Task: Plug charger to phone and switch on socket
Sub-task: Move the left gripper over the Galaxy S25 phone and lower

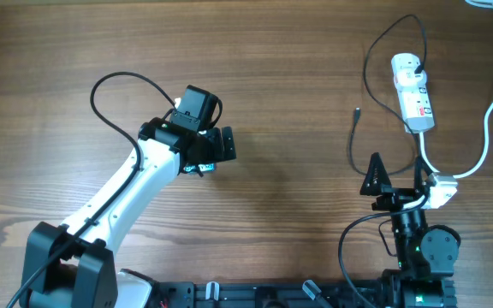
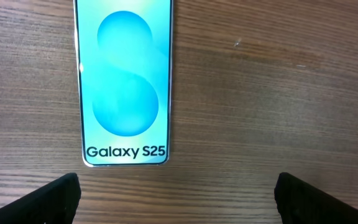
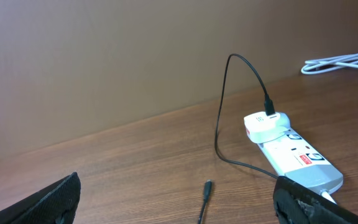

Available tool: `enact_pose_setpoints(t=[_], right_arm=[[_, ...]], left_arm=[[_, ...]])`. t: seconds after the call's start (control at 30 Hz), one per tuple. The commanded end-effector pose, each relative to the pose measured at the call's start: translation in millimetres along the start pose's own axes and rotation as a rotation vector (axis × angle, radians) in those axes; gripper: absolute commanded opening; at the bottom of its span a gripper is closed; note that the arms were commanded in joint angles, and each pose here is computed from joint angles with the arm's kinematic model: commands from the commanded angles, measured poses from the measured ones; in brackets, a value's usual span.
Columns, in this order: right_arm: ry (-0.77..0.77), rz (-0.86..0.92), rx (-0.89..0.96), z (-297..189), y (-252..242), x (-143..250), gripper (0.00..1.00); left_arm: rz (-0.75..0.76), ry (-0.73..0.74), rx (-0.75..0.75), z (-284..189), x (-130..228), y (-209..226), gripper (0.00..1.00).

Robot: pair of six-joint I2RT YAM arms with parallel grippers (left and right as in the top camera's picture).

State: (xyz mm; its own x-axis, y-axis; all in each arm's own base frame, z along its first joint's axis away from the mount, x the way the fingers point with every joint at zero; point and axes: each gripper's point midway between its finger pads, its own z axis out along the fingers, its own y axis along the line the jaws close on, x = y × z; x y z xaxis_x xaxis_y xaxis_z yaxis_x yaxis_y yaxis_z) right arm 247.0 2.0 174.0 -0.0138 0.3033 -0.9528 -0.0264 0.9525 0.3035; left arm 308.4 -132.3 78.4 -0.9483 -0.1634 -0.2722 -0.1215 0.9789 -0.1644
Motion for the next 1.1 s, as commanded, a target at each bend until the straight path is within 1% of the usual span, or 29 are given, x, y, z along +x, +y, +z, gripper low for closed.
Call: enact_pose_setpoints(t=[0.0, 0.23, 0.33, 0.4, 0.47, 0.53, 0.83, 0.93, 1.07], right_arm=[[-0.010, -0.017, 0.017, 0, -3, -2, 1.00], [-0.010, -0.017, 0.017, 0, -3, -2, 1.00], [-0.010, -0.017, 0.017, 0, -3, -2, 1.00], [-0.010, -0.017, 0.017, 0, -3, -2, 1.00], [-0.010, -0.017, 0.017, 0, -3, -2, 1.00], [-0.010, -0.017, 0.017, 0, -3, -2, 1.00], [-0.010, -0.017, 0.017, 0, -3, -2, 0.99], [-0.010, -0.017, 0.017, 0, -3, -2, 1.00], [-0.010, -0.017, 0.017, 0, -3, -2, 0.99]], left_arm=[[-0.015, -0.023, -0.004, -2, -7, -2, 1.00], [-0.028, -0.025, -0.012, -1, -7, -1, 1.00], [-0.071, -0.031, -0.053, 4, -8, 6, 1.00], [-0.072, -0.006, -0.072, 11, -4, 9, 1.00], [-0.068, 0.002, -0.135, 22, -3, 19, 1.00], [-0.043, 0.001, -0.165, 32, -5, 23, 1.00], [0.153, -0.003, -0.160, 57, -15, 20, 1.00], [0.166, -0.007, -0.190, 58, -18, 28, 1.00], [0.118, -0.024, -0.200, 58, -29, 42, 1.00]])
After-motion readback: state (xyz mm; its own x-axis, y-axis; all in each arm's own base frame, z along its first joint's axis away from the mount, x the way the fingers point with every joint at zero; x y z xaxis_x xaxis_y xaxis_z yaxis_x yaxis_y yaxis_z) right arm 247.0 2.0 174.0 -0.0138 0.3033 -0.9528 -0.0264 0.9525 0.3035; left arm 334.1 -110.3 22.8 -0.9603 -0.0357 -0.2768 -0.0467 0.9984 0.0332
